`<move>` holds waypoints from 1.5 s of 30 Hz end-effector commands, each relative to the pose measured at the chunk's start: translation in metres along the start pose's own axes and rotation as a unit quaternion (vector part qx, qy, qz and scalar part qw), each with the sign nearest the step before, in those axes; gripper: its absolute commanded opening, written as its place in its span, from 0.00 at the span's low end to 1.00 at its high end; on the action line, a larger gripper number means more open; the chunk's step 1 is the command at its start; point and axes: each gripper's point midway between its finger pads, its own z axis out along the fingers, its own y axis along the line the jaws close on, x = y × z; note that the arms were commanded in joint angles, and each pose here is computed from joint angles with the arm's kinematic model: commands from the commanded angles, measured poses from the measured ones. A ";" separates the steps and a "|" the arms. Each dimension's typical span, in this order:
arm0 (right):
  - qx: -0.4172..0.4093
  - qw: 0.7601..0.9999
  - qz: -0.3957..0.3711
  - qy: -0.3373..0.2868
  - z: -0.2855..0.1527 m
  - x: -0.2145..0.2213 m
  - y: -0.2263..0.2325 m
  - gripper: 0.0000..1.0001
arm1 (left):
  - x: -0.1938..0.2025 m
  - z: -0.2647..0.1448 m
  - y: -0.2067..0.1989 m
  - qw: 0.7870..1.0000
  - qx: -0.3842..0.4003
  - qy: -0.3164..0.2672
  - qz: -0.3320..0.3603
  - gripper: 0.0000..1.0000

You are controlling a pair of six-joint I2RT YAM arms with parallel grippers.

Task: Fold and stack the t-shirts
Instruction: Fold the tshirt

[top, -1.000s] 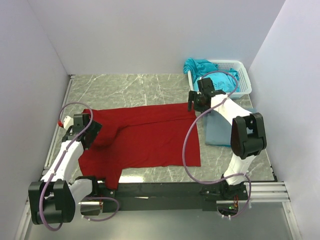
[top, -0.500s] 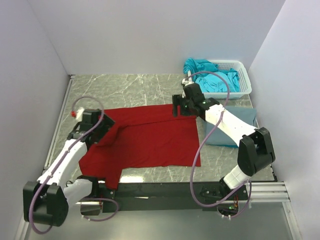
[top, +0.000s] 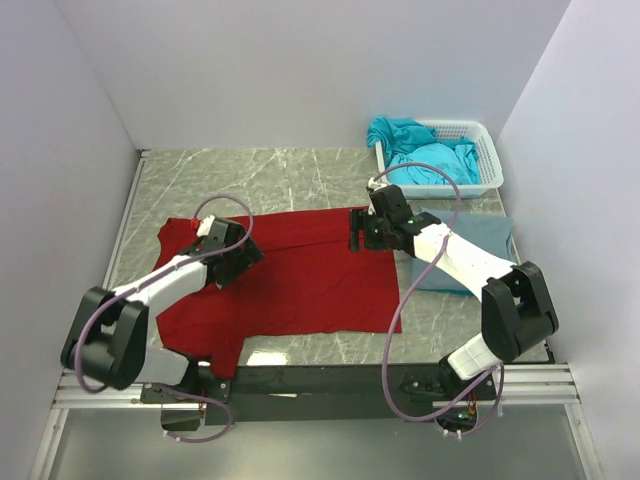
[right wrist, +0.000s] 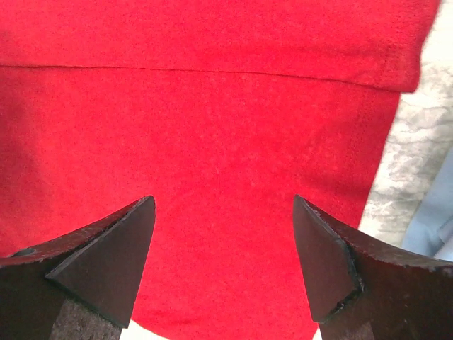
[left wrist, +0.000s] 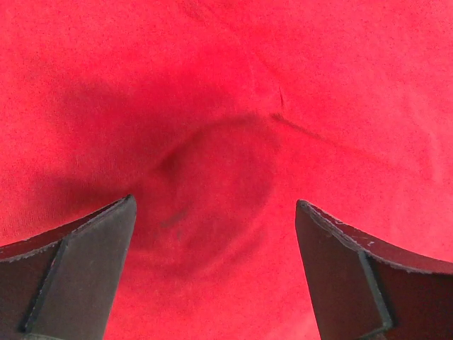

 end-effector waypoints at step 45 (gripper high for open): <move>0.053 0.998 -0.002 -0.020 -0.004 -0.003 -0.025 0.85 | -0.036 0.024 0.025 0.995 -0.083 0.000 0.060 0.52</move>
